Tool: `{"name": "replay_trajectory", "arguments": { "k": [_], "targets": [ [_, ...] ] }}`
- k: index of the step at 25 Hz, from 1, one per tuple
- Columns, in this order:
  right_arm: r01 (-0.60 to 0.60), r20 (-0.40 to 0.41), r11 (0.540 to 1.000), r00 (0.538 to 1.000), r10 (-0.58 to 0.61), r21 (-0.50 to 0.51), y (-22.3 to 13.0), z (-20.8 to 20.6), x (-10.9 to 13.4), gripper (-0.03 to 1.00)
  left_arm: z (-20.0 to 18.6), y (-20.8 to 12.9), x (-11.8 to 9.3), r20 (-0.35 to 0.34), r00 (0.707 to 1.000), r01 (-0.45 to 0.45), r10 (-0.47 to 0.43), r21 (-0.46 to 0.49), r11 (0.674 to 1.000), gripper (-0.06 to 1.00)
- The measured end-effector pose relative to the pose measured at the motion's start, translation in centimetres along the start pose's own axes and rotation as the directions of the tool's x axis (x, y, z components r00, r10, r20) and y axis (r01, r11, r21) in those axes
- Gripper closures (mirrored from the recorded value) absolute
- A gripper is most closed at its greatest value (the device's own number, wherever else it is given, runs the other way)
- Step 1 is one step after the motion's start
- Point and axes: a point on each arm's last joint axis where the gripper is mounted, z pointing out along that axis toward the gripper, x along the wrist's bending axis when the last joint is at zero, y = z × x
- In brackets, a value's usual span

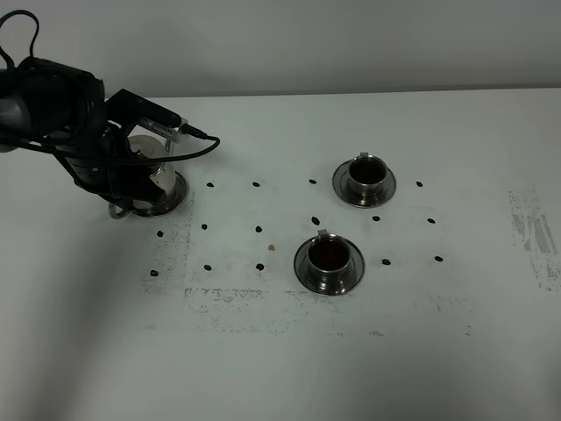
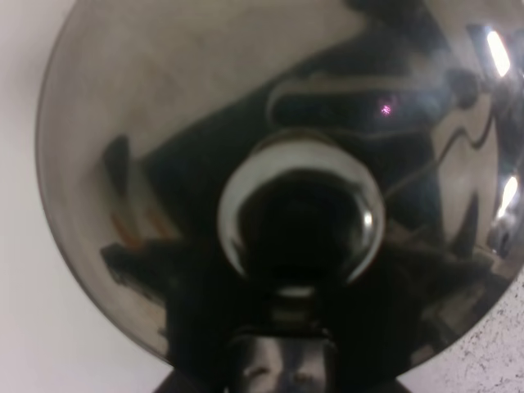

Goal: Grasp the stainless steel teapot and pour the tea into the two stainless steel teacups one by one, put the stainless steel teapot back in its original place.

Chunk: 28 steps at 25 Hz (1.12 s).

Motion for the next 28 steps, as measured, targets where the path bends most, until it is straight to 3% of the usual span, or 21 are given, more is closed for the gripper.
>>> {"name": "replay_trajectory", "arguments": {
  "k": [7, 17, 23, 28],
  "targets": [
    [0.0, 0.0, 1.0, 1.0, 0.0, 0.0, 0.0, 0.0, 0.0, 0.74, 0.0, 0.0, -0.1, 0.009, 1.0, 0.009, -0.009, -0.001, 1.0, 0.75],
    [0.0, 0.0, 1.0, 1.0, 0.0, 0.0, 0.0, 0.0, 0.0, 0.74, 0.0, 0.0, -0.2, 0.026, 0.999, 0.025, -0.025, -0.001, 1.0, 0.43],
    [0.0, 0.0, 1.0, 1.0, 0.0, 0.0, 0.0, 0.0, 0.0, 0.74, -0.5, -0.1, -0.7, 0.083, 0.994, 0.075, -0.076, 0.015, 0.997, 0.4],
    [0.0, 0.0, 1.0, 1.0, 0.0, 0.0, 0.0, 0.0, 0.0, 0.74, -4.1, 0.2, -0.8, 0.094, 0.991, 0.098, -0.092, -0.062, 0.993, 0.4]
  ]
}}
